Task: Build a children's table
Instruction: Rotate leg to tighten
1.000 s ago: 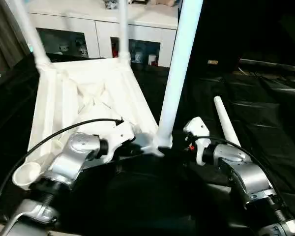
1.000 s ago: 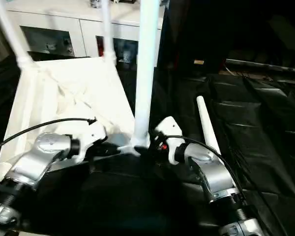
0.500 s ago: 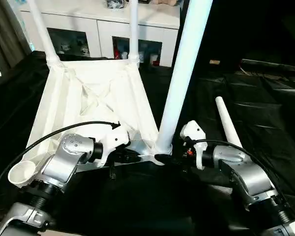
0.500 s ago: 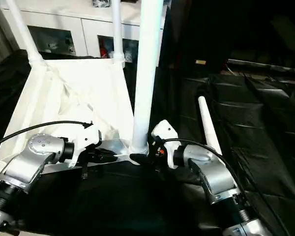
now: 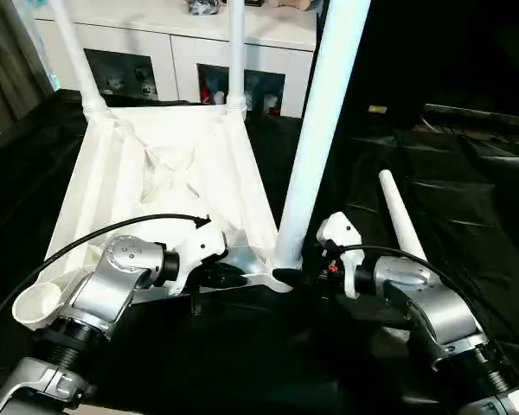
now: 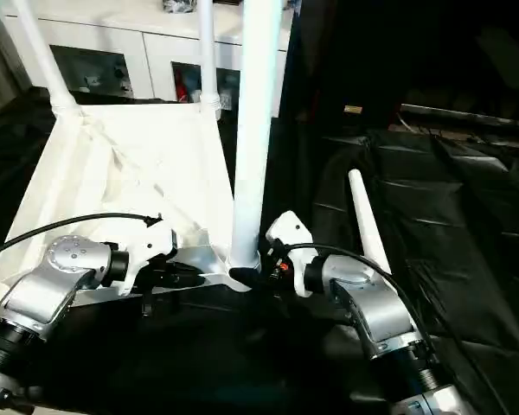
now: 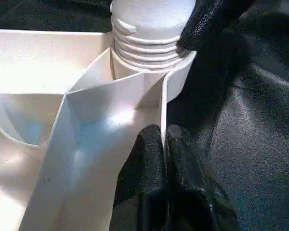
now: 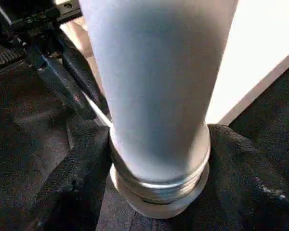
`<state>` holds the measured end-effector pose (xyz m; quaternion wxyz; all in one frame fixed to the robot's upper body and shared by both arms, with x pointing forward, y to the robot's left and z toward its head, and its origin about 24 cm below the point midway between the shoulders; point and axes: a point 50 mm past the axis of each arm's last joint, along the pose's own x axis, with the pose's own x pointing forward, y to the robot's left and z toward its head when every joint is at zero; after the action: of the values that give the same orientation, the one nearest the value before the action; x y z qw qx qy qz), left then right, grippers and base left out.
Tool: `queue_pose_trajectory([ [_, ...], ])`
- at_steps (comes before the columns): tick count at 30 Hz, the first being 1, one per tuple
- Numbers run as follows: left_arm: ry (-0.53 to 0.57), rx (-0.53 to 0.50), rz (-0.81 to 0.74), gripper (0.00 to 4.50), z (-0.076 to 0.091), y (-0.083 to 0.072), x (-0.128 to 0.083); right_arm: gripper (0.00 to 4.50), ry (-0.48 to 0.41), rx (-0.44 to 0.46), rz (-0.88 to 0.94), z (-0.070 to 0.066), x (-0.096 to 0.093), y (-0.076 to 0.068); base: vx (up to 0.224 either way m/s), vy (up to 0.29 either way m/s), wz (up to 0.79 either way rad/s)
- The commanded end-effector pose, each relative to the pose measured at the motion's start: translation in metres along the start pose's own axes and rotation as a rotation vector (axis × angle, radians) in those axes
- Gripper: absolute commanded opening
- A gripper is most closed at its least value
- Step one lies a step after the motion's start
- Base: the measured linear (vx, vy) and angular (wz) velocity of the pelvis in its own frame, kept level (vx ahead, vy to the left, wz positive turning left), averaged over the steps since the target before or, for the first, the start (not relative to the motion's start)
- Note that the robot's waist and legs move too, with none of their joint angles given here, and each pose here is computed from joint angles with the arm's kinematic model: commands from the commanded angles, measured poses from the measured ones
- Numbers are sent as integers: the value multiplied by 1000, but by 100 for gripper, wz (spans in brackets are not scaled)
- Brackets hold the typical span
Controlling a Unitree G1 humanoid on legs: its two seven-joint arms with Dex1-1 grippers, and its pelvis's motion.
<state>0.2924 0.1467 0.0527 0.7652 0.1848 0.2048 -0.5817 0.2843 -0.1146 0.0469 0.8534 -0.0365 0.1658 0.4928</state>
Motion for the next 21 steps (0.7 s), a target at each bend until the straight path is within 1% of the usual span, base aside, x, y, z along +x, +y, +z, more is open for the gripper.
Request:
queue_pose_trajectory([
  [1, 11, -24, 69, 0, -1, 0, 20, 272, -20, 86, -139, -9, 7, -7, 0, 0, 0],
  [3, 25, -40, 117, 0, 0, 2, 29, 272, -30, 136, -232, -12, 14, -11, 0, 0, 0],
  [5, 21, -57, 155, 0, 5, 4, 40, 272, -48, 185, -325, -12, 21, -14, 0, 0, 0],
  [6, 5, -89, 198, 0, 14, 5, 54, 272, -66, 239, -409, -12, 30, -15, 0, 0, 0],
  [7, 2, -95, 205, 0, 16, 6, 56, 272, -69, 247, -424, -11, 32, -15, 0, 0, 0],
  [9, 3, -110, 236, 0, 23, 6, 69, 272, -70, 279, -491, -10, 41, -16, 0, 0, 0],
  [11, 9, -110, 249, 0, 28, 5, 78, 272, -68, 265, -520, -7, 50, -14, 0, 0, 0],
  [13, 9, -91, 238, 0, 33, 3, 85, 272, -78, 223, -511, -1, 60, -11, 0, 0, 0],
  [15, 8, -87, 236, 0, 33, 3, 86, 272, -84, 215, -507, 0, 61, -10, 0, 0, 0],
  [16, 4, -58, 218, 0, 33, 2, 83, 272, -119, 205, -478, 4, 61, -10, 0, 0, 0],
  [17, 4, -58, 218, 0, 33, 2, 83, 272, -119, 205, -478, 4, 61, -10, 0, 0, 0],
  [18, 5, -53, 217, 0, 32, 2, 82, 307, -135, 208, -474, 5, 60, -10, 0, 0, 0],
  [19, 7, -57, 217, 0, 30, 3, 79, 328, -149, 207, -466, 6, 58, -11, 0, 0, 0],
  [20, 7, -57, 217, 0, 30, 3, 79, 328, -149, 207, -466, 6, 58, -11, 0, 0, 0],
  [21, 8, -60, 218, 0, 28, 4, 77, 344, -164, 206, -461, 8, 56, -13, 0, 0, 0],
])
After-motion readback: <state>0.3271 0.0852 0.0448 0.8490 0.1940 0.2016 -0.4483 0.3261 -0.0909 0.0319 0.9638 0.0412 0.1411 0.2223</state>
